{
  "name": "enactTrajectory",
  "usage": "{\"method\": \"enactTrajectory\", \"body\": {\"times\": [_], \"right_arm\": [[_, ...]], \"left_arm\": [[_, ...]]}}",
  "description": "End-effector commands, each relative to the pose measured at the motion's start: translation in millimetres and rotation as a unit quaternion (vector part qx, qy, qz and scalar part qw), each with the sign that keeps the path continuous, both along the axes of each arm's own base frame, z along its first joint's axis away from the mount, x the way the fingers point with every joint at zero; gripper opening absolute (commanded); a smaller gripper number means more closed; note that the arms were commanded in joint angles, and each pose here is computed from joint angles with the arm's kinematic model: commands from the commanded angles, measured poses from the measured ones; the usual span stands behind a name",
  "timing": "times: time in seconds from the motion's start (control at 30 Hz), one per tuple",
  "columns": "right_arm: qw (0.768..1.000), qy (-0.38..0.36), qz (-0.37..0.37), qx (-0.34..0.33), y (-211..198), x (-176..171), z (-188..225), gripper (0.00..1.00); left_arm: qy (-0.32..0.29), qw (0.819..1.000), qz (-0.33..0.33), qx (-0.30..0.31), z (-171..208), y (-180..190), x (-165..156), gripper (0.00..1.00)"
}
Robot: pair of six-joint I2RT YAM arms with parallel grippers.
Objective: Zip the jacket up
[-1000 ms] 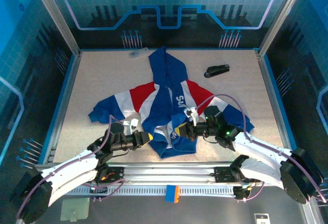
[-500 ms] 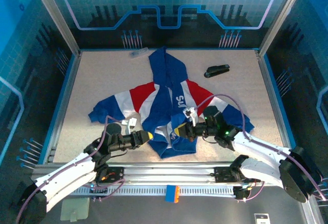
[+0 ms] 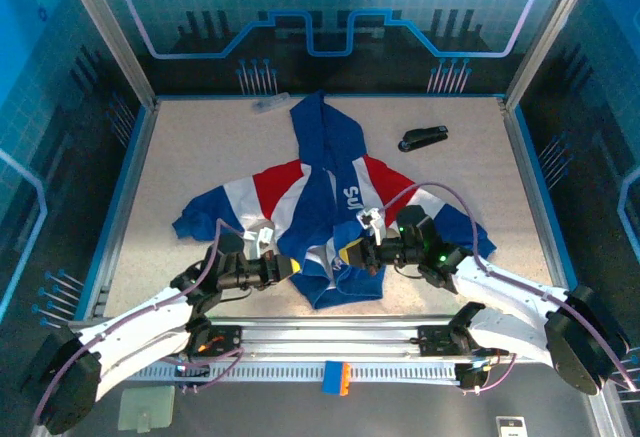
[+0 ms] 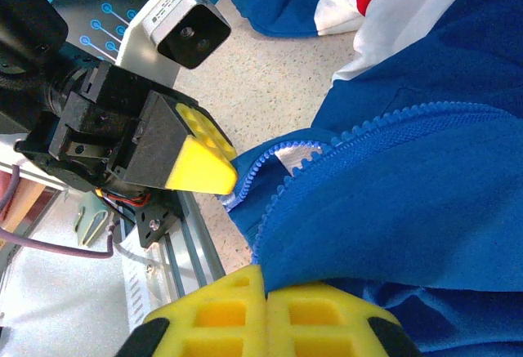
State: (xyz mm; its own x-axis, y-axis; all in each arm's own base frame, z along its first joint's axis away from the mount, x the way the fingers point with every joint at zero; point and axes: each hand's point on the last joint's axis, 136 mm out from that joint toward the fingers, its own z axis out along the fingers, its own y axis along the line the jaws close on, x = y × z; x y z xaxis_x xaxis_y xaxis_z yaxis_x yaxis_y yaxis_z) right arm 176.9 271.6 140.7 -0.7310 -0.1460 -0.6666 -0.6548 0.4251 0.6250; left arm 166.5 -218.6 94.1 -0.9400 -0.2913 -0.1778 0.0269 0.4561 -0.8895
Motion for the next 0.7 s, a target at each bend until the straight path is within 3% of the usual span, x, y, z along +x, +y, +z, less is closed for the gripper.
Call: {"method": "enactTrajectory", "body": {"times": [0.0, 0.13, 0.3, 0.67], "right_arm": [[1.0, -0.014, 0.005, 0.017, 7.5, 2.0, 17.2, 0.0], [1.0, -0.009, 0.0, 0.026, 9.4, 4.7, 26.3, 0.0], [0.999, 0.004, 0.017, 0.043, 17.5, 4.0, 42.2, 0.0], [0.996, -0.013, 0.033, 0.085, 20.9, -1.1, 68.2, 0.0]], "left_arm": [[-0.034, 0.999, -0.013, -0.026, 26.9, -8.0, 6.7, 0.0], [-0.065, 0.997, 0.008, -0.041, 48.6, -8.6, 17.9, 0.0], [-0.156, 0.985, 0.044, -0.064, 83.6, -7.7, 35.0, 0.0], [-0.293, 0.951, 0.014, -0.1, 149.7, -37.5, 38.9, 0.0]]}}
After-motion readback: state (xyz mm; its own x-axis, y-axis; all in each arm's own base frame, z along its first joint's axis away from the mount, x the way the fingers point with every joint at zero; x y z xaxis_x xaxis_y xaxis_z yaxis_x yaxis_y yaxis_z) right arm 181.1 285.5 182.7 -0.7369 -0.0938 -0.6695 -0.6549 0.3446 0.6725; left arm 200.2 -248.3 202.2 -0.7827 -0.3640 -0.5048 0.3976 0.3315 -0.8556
